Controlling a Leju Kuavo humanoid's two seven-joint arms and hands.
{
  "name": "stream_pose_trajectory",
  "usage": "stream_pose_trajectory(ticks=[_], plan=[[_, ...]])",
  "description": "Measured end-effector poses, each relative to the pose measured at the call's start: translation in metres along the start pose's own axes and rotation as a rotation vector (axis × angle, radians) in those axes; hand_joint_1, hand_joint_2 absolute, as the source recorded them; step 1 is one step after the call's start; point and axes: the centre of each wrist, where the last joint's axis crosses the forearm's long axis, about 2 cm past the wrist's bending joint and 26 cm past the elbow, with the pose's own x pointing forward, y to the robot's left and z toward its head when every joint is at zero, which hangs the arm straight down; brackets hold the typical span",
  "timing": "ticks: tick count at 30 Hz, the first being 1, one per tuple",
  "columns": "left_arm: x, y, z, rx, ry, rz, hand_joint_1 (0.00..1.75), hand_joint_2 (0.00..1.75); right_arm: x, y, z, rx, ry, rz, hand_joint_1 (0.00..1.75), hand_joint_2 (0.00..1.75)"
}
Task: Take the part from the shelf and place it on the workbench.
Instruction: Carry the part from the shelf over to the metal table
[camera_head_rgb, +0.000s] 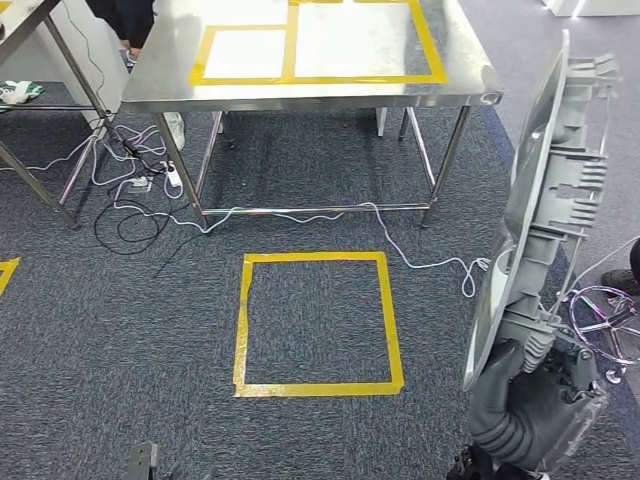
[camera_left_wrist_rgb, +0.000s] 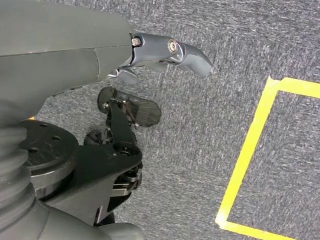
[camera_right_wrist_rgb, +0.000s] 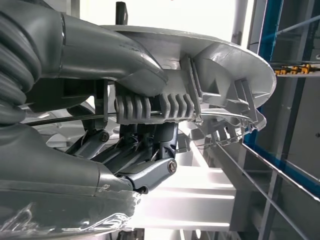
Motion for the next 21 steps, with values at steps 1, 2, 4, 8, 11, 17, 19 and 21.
stream_pose_trajectory(ticks=[1, 2, 4, 8, 11, 17, 19, 21], plan=[[0.0000, 0.0000, 0.0000, -0.001, 0.000, -0.001, 0.00, 1.75, 0.0000, 0.0000, 0.0000, 0.000, -0.001, 0.001, 1.75, 1.75], [0.0001, -0.0001, -0.0001, -0.002, 0.000, -0.002, 0.00, 1.75, 0.0000, 0.0000, 0.0001, -0.001, -0.002, 0.002, 1.75, 1.75], [0.0002, -0.0002, -0.0001, -0.004, 0.000, -0.006, 0.00, 1.75, 0.0001, -0.0002, 0.0004, -0.003, 0.000, 0.006, 1.75, 1.75], [0.0001, 0.0002, -0.0001, -0.002, 0.000, -0.010, 0.00, 1.75, 0.0009, -0.0006, 0.0025, -0.008, 0.017, 0.021, 1.75, 1.75], [-0.0001, 0.0012, 0.0001, -0.001, 0.000, -0.012, 0.00, 1.75, 0.0014, -0.0009, 0.0040, -0.009, 0.027, 0.026, 1.75, 1.75], [-0.0003, 0.0023, 0.0004, -0.001, 0.001, -0.016, 0.00, 1.75, 0.0016, -0.0007, 0.0040, -0.014, 0.030, 0.028, 1.75, 1.75], [-0.0002, 0.0020, 0.0003, -0.002, 0.001, -0.017, 0.00, 1.75, 0.0017, -0.0006, 0.0039, -0.015, 0.030, 0.028, 1.75, 1.75], [-0.0001, 0.0018, 0.0002, -0.003, 0.000, -0.017, 0.00, 1.75, 0.0017, -0.0006, 0.0041, -0.015, 0.031, 0.029, 1.75, 1.75]])
